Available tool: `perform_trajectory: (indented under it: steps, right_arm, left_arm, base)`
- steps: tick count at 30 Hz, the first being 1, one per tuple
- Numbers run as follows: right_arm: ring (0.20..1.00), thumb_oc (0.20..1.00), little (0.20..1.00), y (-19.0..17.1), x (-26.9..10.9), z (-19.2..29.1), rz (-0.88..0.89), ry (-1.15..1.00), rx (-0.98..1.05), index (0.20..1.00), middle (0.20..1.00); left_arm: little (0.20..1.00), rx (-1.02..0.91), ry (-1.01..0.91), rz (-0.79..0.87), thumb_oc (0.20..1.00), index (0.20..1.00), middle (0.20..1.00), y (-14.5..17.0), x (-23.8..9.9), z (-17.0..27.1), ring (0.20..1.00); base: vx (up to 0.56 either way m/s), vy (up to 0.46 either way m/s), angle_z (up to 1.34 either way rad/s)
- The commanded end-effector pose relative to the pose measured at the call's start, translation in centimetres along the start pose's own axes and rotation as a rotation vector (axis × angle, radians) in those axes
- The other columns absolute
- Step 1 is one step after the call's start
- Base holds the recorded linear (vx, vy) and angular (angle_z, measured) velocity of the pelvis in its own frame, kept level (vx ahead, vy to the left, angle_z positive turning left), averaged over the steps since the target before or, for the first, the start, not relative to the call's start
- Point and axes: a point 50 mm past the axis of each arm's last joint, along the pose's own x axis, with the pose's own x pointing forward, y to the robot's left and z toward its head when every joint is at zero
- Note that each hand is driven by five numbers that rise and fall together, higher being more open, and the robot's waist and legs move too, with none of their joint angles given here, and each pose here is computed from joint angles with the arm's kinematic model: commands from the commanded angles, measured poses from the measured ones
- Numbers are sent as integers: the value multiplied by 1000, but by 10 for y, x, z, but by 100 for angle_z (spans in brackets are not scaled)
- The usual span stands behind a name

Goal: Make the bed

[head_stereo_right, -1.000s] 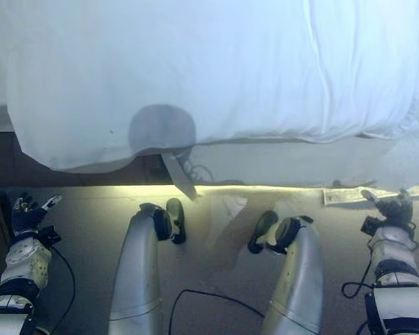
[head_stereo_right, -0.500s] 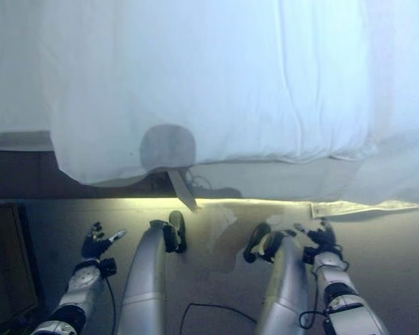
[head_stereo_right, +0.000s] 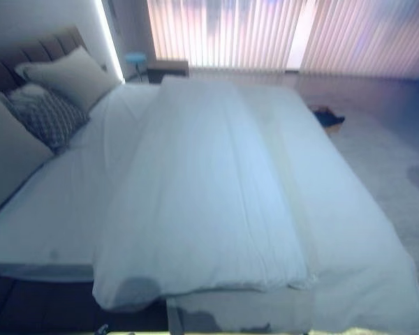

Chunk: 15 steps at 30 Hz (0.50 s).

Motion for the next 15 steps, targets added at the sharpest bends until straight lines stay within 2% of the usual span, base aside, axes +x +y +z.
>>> perform_trajectory:
  steps: [1,10,15]
  right_arm:
    - [1000,1000,1000,-10,6,19,-46,-23,70,1000,1000]
    - [1000,1000,1000,-4,4,7,-33,31,113,1000,1000]
    - [1000,1000,1000,-2,3,5,-23,38,122,1000,1000]
  left_arm:
    - [1000,2,-5,27,1000,1000,1000,1,2,4,1000]
    - [1000,-13,99,36,1000,1000,1000,2,-3,-18,1000]
    - [1000,-9,95,33,1000,1000,1000,2,-3,-17,1000]
  base:
    - [-48,14,-6]
    - [-37,19,5]
    - [-7,8,11]
